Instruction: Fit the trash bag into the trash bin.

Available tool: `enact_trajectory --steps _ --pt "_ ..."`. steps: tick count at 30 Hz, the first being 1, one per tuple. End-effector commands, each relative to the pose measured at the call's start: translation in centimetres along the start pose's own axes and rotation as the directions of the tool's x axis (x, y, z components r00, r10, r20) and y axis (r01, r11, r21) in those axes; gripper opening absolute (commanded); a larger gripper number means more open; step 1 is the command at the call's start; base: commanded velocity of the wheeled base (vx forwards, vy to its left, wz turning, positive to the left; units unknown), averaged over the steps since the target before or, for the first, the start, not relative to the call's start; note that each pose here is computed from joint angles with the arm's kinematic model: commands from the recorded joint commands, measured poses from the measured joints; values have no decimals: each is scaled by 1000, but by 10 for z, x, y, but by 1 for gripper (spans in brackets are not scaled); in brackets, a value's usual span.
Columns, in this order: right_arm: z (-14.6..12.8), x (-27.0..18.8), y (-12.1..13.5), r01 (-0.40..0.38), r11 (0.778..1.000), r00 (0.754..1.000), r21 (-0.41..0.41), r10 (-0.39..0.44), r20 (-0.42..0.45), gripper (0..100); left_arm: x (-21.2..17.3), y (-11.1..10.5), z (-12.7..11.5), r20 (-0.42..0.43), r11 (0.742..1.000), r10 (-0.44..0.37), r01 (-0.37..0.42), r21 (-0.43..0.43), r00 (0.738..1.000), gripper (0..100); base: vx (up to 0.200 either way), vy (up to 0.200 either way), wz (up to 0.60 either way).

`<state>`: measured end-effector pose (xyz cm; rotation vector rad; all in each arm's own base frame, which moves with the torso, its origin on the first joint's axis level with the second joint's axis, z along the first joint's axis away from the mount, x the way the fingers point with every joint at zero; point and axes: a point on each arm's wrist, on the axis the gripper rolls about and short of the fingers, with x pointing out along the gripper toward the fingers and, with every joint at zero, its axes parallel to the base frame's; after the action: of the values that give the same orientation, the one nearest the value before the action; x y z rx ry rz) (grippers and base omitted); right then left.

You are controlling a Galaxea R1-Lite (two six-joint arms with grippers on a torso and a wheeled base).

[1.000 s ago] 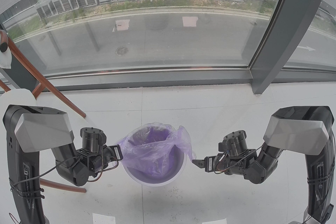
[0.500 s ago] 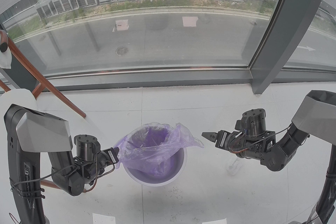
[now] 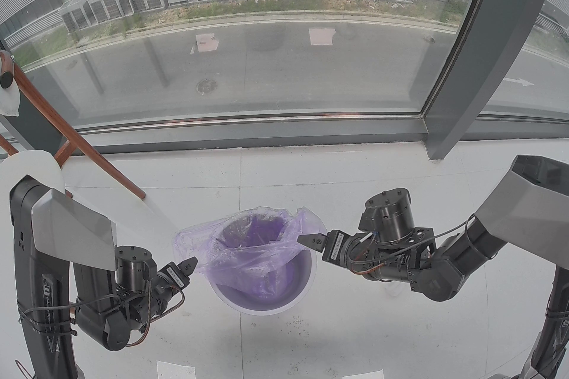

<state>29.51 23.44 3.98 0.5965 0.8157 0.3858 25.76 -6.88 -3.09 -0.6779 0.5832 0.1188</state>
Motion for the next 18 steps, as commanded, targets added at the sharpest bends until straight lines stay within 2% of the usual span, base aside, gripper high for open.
enact_trajectory --steps 1,6,8,10,14,18 --pt "5 24 21 9 996 999 89 -6 -32 100 -21 9 -5 -40 999 40 -40 -2 998 100 0 0 0" --pt "16 33 33 50 982 997 181 -40 -61 100 -44 -4 8 9 998 -25 25 -62 1000 100 0 0 0" --pt "16 36 35 60 978 997 201 -47 -69 100 -49 -7 9 14 997 -42 43 -62 999 100 0 0 0" --pt "18 38 38 76 966 995 247 -58 -79 100 -63 -15 13 32 994 -91 93 -60 995 100 0 0 0" --pt "15 53 33 103 956 992 273 -79 -96 100 -75 -28 18 48 982 -179 181 -56 983 100 0 0 0" --pt "11 58 28 126 954 990 273 -102 -100 100 -74 -32 20 49 975 -209 212 -59 977 100 0 0 0"
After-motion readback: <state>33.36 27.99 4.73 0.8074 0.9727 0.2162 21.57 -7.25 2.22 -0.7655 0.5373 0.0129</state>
